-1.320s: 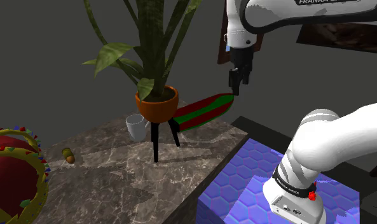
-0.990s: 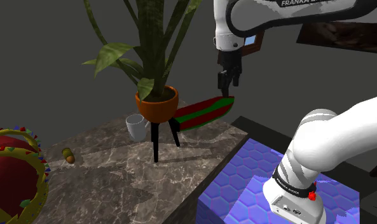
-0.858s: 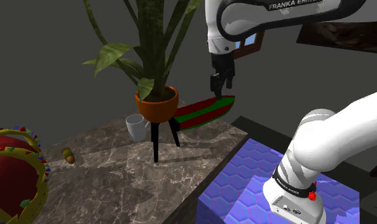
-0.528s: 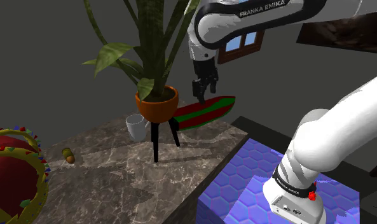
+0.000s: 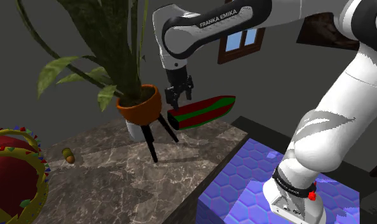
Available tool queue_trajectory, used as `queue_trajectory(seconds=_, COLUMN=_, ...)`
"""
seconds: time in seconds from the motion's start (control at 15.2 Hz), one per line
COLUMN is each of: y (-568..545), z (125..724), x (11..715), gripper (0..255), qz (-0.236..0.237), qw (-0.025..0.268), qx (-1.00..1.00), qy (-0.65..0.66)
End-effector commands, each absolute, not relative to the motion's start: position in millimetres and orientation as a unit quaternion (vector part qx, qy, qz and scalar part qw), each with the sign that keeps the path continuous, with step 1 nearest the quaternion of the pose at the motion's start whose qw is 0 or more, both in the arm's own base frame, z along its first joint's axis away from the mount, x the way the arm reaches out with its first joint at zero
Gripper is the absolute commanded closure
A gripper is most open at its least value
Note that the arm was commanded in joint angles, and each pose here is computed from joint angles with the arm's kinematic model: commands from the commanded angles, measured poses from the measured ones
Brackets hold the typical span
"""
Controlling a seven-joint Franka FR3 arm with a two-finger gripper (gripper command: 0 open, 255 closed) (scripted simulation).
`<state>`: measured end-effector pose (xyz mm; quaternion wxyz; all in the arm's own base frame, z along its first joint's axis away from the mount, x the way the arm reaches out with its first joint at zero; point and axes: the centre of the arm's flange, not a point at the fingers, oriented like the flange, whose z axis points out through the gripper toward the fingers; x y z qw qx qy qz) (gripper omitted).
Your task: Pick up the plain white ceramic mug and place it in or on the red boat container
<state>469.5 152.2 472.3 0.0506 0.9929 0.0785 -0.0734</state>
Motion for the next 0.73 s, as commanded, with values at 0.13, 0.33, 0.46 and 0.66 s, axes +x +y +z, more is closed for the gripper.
queue_trajectory(seconds=0.13, y=184.0, z=453.1, x=507.1, gripper=0, qz=-0.075, qw=0.044, qx=0.992, qy=0.086)
queue_trajectory(seconds=0.33, y=208.6, z=440.0, x=534.6, gripper=0, qz=-0.077, qw=0.04, qx=0.992, qy=0.092)
queue_trajectory(seconds=0.46, y=225.2, z=431.2, x=552.8, gripper=0, qz=-0.078, qw=0.037, qx=0.992, qy=0.096)
queue_trajectory(seconds=0.66, y=250.4, z=418.2, x=579.8, gripper=0, qz=-0.079, qw=0.033, qx=0.991, qy=0.102)
